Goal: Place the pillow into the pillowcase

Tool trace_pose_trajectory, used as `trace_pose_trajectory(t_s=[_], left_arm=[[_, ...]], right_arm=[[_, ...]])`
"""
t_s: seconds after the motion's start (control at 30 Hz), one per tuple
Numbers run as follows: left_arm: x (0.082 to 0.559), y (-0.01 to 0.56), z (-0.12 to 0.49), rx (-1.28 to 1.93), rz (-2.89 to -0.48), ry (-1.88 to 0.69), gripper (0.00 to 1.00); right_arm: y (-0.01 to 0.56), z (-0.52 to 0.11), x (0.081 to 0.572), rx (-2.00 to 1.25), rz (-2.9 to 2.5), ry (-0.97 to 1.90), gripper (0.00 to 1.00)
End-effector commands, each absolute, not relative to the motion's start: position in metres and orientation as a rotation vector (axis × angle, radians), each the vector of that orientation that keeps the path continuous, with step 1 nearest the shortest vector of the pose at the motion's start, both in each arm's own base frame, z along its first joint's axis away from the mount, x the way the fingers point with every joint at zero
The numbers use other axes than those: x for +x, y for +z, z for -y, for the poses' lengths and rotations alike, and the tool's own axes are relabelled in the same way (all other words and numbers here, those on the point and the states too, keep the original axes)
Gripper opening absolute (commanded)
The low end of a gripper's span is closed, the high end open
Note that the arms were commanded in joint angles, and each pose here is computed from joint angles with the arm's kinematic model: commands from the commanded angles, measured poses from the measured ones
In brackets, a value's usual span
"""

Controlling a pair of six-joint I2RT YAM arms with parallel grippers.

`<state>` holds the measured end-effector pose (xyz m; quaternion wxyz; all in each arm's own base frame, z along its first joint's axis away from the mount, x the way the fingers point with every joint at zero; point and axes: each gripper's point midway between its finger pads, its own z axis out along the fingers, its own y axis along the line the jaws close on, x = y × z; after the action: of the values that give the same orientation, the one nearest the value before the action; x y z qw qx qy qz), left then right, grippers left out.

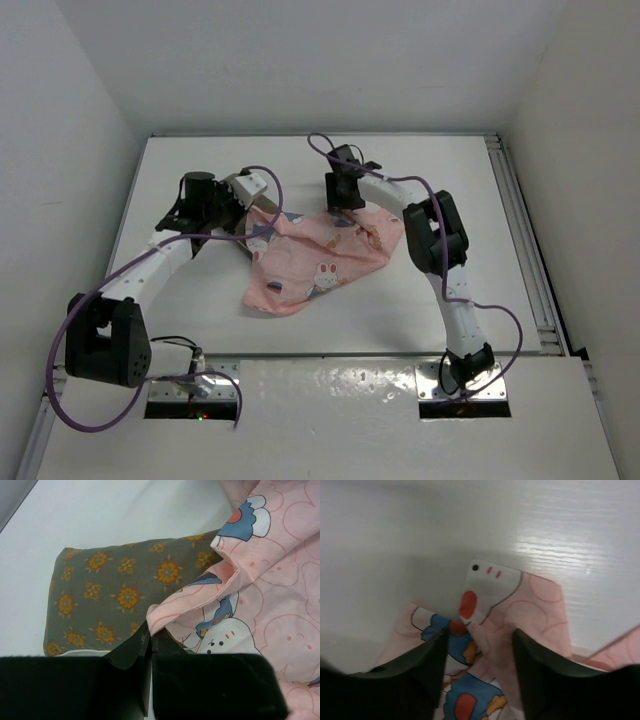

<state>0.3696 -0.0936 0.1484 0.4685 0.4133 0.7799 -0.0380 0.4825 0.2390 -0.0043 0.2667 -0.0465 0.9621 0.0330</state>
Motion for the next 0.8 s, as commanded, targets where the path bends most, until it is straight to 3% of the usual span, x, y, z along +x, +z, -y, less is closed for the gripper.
trace_pose_trajectory(t_s=[0.0,0.07,0.1,0.13,0.3,0.5,0.53,0.57,0.67,0.7,0.77], left_arm=[[0.370,0.164,0.096,0.979,-1.868,-0.088,0.00],[0.372,0.166,0.096,0.964,-1.867,-0.087,0.00],[0.374,0.167,0.094,0.951,-1.870,-0.077,0.00],[0.375,0.169,0.094,0.934,-1.871,-0.076,0.00],[0.397,0.186,0.085,0.845,-1.848,0.004,0.00],[0.463,0.310,0.057,0.619,-1.524,0.263,0.00],[0.471,0.353,0.053,0.581,-1.415,0.306,0.00],[0.478,0.366,0.053,0.573,-1.383,0.319,0.00],[0.485,0.432,0.054,0.532,-1.216,0.353,0.00],[0.481,0.461,0.058,0.515,-1.131,0.360,0.00],[0.477,0.480,0.064,0.516,-1.061,0.366,0.00]], right_arm=[[0.007,-0.216,0.491,-0.078,-2.575,-0.058,0.47],[0.006,-0.210,0.490,-0.060,-2.579,-0.086,0.27],[0.009,-0.207,0.492,-0.048,-2.571,-0.093,0.06],[0.018,-0.204,0.495,-0.035,-2.548,-0.099,0.00],[0.085,-0.183,0.531,0.074,-2.376,-0.035,0.00],[0.267,-0.139,0.567,0.218,-1.975,0.169,0.00],[0.291,-0.129,0.567,0.241,-1.919,0.193,0.00],[0.337,-0.121,0.558,0.251,-1.809,0.247,0.00],[0.382,-0.084,0.547,0.317,-1.661,0.308,0.00],[0.423,-0.066,0.532,0.335,-1.546,0.335,0.00],[0.436,-0.046,0.507,0.361,-1.488,0.341,0.00]])
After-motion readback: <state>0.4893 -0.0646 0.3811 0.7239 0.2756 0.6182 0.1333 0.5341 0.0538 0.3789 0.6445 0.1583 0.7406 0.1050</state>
